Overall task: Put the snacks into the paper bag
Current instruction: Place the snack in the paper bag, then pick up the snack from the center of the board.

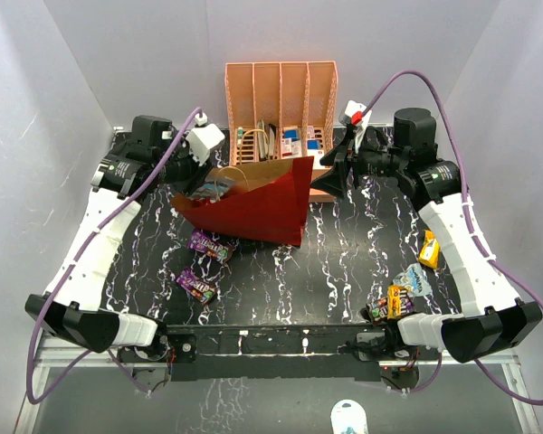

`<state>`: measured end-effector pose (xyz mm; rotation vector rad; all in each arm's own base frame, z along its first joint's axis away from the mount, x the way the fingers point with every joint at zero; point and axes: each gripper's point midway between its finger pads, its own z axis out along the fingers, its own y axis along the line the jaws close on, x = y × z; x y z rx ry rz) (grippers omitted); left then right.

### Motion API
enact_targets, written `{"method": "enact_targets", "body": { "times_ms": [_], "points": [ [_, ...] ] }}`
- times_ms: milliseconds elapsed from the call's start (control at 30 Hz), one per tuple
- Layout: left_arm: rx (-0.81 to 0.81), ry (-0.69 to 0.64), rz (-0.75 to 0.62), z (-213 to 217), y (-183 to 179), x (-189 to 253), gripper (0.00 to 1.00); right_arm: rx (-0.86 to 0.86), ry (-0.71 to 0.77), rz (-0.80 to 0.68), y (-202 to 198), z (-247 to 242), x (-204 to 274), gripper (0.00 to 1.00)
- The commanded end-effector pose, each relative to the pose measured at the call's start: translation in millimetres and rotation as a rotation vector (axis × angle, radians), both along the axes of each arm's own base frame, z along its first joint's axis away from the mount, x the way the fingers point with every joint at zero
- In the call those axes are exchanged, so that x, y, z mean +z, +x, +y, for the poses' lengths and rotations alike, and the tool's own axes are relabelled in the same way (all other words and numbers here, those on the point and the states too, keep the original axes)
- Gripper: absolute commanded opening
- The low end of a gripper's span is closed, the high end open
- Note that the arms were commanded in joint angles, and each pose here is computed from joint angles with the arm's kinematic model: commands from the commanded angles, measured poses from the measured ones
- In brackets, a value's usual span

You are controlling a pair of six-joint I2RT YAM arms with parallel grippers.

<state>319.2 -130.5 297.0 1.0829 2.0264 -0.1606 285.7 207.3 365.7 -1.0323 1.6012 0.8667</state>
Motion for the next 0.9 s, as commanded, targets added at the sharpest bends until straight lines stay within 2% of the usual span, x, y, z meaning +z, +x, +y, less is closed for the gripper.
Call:
{"method": "enact_targets", "body": {
  "times_ms": [0,233,400,500,600,867],
  "points": [
    [0.005,-0.049,-0.115,2,-10,40,0.45,-0.008,0.029,-0.064,-1,-2,18,0.71],
    [0.017,-0.096,-0.146,4,-26,65,0.57,-0.047,0.016,-0.052,6,-6,14,0.71],
    [0.025,-0.097,-0.139,8,-34,63,0.61,-0.237,-0.104,-0.017,30,-32,-15,0.71],
    [0.032,-0.096,-0.141,10,-37,64,0.63,-0.441,-0.221,0.033,48,-71,-45,0.72],
    [0.029,-0.106,-0.139,11,-43,66,0.66,-0.613,-0.348,0.146,54,-119,-90,0.73],
    [0.000,-0.140,-0.119,9,-53,62,0.70,-0.976,-0.617,0.340,33,-254,-187,0.77]
  ]
}}
